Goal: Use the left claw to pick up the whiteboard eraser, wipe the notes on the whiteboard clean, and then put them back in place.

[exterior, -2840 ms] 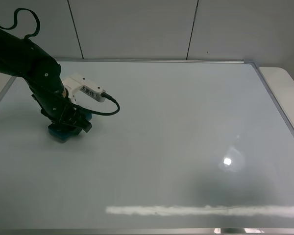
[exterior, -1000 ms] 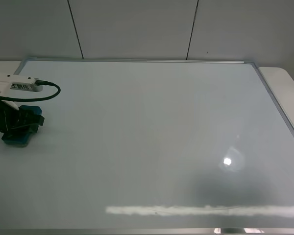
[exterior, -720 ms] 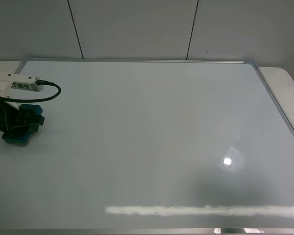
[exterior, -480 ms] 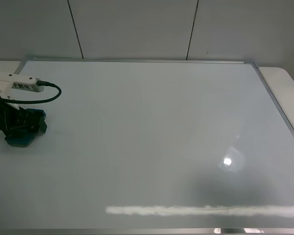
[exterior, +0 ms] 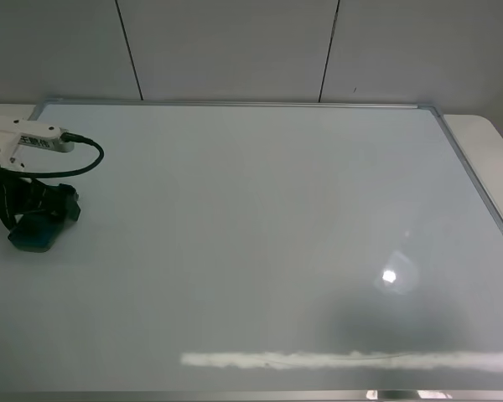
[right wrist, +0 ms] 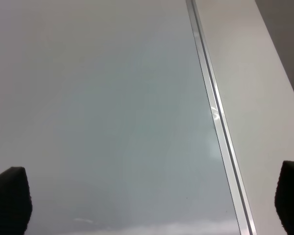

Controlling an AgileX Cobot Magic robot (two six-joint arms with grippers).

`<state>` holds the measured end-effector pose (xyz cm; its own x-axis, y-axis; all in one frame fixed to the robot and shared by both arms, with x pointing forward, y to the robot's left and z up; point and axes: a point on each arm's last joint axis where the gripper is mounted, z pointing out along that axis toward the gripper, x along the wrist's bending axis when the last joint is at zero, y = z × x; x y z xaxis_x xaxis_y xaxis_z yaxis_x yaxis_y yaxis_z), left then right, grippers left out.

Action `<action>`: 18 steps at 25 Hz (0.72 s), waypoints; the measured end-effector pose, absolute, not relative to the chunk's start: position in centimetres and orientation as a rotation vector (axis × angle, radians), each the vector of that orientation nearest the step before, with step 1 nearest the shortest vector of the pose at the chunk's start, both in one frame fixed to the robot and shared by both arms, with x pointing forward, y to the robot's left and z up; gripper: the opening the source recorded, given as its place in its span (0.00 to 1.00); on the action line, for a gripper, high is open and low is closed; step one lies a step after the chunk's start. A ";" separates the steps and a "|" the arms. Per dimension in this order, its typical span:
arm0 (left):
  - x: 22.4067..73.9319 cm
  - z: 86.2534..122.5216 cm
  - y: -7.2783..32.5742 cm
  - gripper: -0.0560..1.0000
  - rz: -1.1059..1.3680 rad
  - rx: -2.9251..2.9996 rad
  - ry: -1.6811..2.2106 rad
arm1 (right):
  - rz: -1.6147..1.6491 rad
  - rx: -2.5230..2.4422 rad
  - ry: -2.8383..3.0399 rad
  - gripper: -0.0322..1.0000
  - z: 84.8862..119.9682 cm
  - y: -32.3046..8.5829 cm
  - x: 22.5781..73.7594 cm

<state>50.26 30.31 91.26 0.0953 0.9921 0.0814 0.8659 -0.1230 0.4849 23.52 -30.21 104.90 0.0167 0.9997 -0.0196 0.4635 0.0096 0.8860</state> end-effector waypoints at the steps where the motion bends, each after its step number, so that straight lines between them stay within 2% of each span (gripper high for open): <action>1: 50.2 91.8 30.3 0.99 0.586 2.052 1.824 | 0.914 1.552 1.544 0.99 104.9 -30.2 23.5; 10: 47.5 101.1 30.2 0.99 0.820 1.717 1.690 | 0.914 1.552 1.544 0.99 104.9 -30.2 23.5; 18: 40.1 107.0 30.0 0.99 0.809 1.536 1.675 | 0.914 1.552 1.544 0.99 104.9 -30.2 23.5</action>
